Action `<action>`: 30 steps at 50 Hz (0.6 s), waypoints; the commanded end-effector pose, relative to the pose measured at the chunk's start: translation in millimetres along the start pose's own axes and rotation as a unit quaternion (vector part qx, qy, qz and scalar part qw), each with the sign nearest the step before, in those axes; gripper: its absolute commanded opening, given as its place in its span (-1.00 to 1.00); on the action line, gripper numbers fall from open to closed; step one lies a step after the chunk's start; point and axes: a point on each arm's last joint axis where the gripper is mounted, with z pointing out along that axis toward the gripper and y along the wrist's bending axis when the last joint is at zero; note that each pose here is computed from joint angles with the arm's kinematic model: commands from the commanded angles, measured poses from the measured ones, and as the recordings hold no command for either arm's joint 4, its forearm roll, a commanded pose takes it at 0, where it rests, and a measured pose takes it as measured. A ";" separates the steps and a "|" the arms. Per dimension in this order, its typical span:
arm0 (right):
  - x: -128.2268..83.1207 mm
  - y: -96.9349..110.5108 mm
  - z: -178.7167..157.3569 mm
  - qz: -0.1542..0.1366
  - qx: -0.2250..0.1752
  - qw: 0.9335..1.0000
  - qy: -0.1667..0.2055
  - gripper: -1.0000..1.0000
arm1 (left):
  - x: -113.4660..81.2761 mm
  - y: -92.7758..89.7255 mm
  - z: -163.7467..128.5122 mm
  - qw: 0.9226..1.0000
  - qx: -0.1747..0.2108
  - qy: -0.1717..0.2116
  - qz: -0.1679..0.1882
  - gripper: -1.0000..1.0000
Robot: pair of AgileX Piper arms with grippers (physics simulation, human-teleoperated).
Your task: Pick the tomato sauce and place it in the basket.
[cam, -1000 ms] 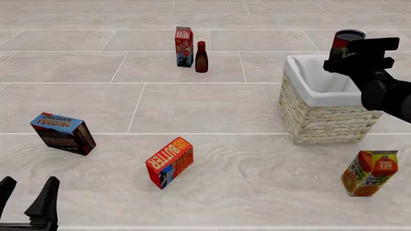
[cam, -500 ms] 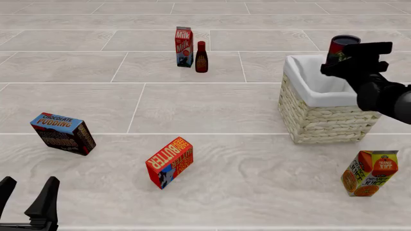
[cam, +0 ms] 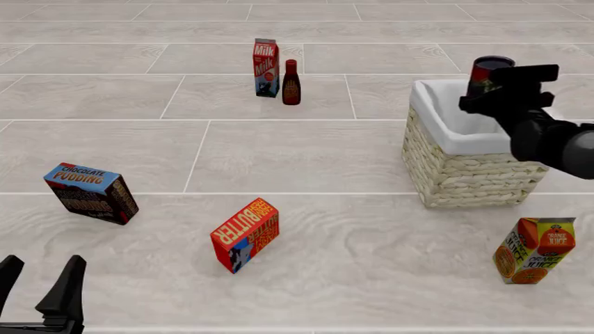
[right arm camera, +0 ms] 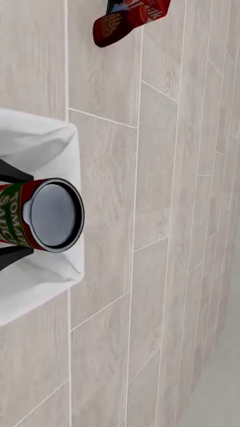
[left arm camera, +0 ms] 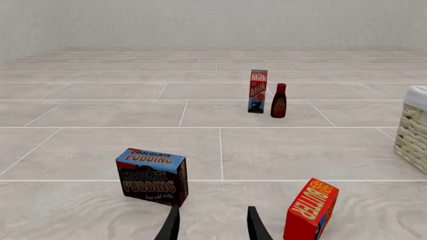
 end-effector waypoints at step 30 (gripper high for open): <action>-4.9 7.7 -2.7 0.007 -0.010 1.000 0.003 1.00 | 0.0 0.0 0.0 1.000 0.000 0.000 0.000 1.00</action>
